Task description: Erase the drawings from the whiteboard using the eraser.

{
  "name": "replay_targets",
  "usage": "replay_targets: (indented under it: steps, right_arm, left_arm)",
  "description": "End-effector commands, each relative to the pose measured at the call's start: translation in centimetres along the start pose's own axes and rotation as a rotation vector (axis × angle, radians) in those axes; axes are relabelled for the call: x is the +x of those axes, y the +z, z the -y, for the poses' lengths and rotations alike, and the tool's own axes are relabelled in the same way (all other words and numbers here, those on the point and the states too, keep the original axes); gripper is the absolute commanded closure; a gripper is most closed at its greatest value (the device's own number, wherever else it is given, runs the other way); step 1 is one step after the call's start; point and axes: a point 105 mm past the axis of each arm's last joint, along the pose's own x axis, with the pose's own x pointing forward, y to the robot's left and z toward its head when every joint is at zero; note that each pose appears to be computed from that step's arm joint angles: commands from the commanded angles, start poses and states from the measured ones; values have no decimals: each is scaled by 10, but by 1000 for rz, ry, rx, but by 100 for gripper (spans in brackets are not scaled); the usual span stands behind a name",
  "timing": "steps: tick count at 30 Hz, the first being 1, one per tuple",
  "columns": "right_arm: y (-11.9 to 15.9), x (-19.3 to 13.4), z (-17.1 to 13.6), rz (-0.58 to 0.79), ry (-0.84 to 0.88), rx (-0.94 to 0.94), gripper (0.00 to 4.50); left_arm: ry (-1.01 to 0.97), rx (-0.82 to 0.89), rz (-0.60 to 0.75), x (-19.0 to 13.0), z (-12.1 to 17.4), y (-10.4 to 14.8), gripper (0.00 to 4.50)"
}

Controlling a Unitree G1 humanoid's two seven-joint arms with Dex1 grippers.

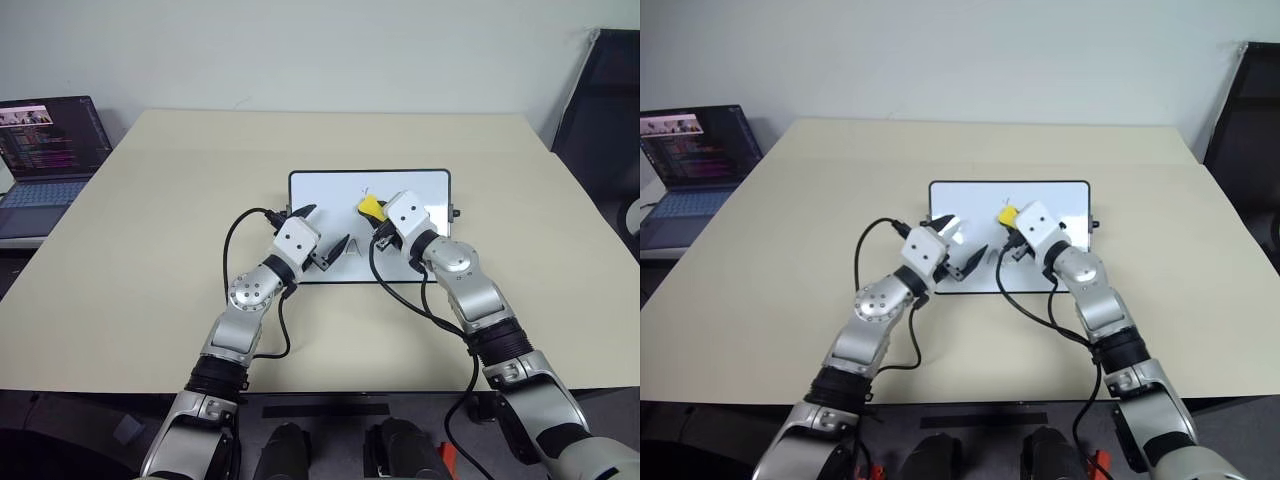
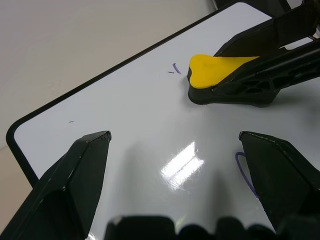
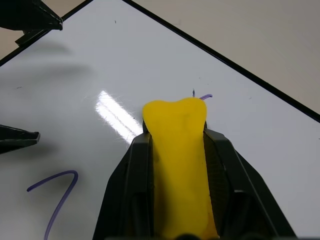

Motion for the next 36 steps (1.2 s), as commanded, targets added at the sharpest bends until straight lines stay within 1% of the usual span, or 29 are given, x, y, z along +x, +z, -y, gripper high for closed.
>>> replay_targets:
  steps: [1,9,14,18,22,27,30,33,36]
  right_arm:
    - [-12,0,19,-68,-62,14,347]
    - [27,19,20,63,-81,5,347]
    - [40,30,13,92,-63,2,347]
    - [44,34,10,104,-58,3,347]
    - [39,32,3,98,-33,18,347]
    - [11,16,-11,10,44,43,347]
    - [-2,6,-13,-31,51,64,347]
    - [-7,-3,-10,-45,34,89,347]
    - [-4,-7,-8,-41,25,87,347]
  left_arm:
    - [10,20,45,2,-5,13,0]
    - [-3,18,51,3,-2,14,0]
    - [-5,18,51,4,-2,14,0]
    - [-2,19,50,4,-2,14,0]
    - [3,18,45,2,-3,12,0]
    - [16,20,38,-1,-7,11,0]
    - [19,19,37,-2,-7,11,0]
    - [17,16,34,-3,-6,10,0]
    - [15,13,36,-1,-5,10,0]
